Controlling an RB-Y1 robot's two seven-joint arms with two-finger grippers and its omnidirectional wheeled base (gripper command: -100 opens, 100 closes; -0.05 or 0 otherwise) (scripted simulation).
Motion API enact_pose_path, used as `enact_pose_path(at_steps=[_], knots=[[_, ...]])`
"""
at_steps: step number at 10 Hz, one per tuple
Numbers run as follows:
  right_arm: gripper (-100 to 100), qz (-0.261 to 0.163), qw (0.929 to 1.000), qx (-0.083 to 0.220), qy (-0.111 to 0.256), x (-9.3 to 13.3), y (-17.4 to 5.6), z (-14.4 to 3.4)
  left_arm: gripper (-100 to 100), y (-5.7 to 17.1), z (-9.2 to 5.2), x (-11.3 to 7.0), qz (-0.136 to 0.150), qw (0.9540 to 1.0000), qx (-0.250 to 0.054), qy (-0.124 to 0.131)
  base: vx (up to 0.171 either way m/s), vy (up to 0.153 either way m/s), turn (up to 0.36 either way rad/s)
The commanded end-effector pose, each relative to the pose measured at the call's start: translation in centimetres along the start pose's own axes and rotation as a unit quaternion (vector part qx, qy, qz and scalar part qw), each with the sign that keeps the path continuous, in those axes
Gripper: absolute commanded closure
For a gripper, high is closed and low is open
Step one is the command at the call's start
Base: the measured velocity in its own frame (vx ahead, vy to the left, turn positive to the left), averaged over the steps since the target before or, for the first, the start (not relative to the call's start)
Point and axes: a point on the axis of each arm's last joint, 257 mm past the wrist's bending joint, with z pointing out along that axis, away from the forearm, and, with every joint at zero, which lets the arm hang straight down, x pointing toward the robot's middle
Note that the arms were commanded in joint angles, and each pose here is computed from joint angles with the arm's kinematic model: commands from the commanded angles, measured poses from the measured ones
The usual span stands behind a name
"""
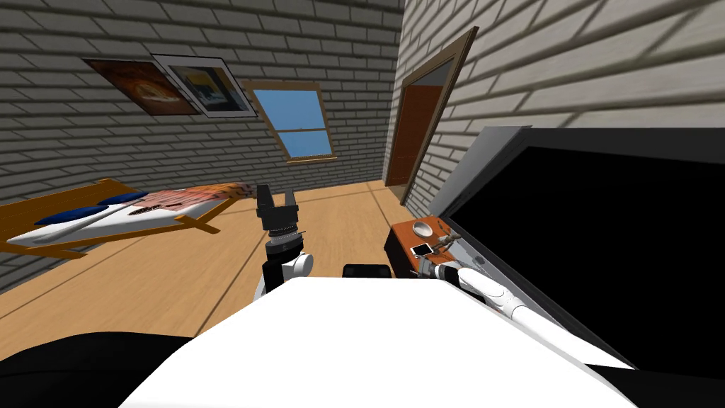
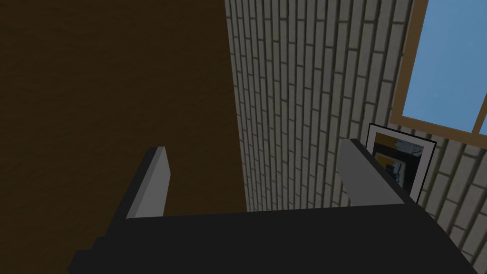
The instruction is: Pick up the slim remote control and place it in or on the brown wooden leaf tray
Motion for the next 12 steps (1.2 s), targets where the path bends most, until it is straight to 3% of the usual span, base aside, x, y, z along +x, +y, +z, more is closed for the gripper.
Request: enact_pose_path(at_steps=[1, 2, 3, 4, 5, 6, 7, 8, 9, 11, 12], knots=[[-100, -0.018, 0.9996, -0.004, 0.023, 2.2, -0.1, -0.3, 0, 0.0, 0.0, 0.0, 0.000, 1.0000, 0.000, 0.000, 0.037, -0.044, 0.091], [-100, -0.017, 0.9995, -0.003, 0.026, 2.5, -0.1, -0.3, 0, 0.0, 0.0, 0.0, 0.000, 1.0000, 0.000, 0.000, 0.015, -0.021, 0.002], [-100, -0.050, 0.9970, -0.012, 0.058, 5.1, 0.0, -1.1, 0, 0.0, 0.0, 0.0, 0.000, 1.0000, 0.000, 0.000, 0.025, -0.029, 0.162], [-100, -0.047, 0.9967, -0.011, 0.064, 5.7, -0.1, -1.3, 0, 0.0, 0.0, 0.0, 0.000, 1.0000, 0.000, 0.000, 0.022, -0.042, 0.097], [-100, -0.080, 0.9923, -0.021, 0.093, 8.0, 0.0, -2.1, 0, 0.0, 0.0, 0.0, 0.000, 1.0000, 0.000, 0.000, 0.031, -0.043, 0.173], [-100, -0.078, 0.9921, -0.021, 0.096, 8.3, 0.0, -2.2, 0, 0.0, 0.0, 0.0, 0.000, 1.0000, 0.000, 0.000, 0.028, -0.050, 0.086], [-100, -0.106, 0.9856, -0.032, 0.128, 11.0, 0.0, -3.4, 0, 0.0, 0.0, 0.0, 0.000, 1.0000, 0.000, 0.000, 0.027, -0.063, 0.158], [-100, -0.103, 0.9851, -0.031, 0.135, 11.7, -0.1, -3.6, 0, 0.0, 0.0, 0.0, 0.000, 1.0000, 0.000, 0.000, 0.022, -0.057, 0.079], [-100, -0.130, 0.9776, -0.043, 0.160, 13.8, 0.0, -4.7, 0, 0.0, 0.0, 0.0, 0.000, 1.0000, 0.000, 0.000, 0.029, -0.052, 0.138], [-100, -0.127, 0.9770, -0.043, 0.166, 14.3, 0.0, -5.0, 0, 0.0, 0.0, 0.0, 0.000, 1.0000, 0.000, 0.000, 0.013, -0.037, 0.032], [-100, -0.150, 0.9683, -0.056, 0.191, 16.5, 0.2, -6.2, 0, 0.0, 0.0, 0.0, 0.000, 1.0000, 0.000, 0.000, 0.006, -0.042, 0.129]])
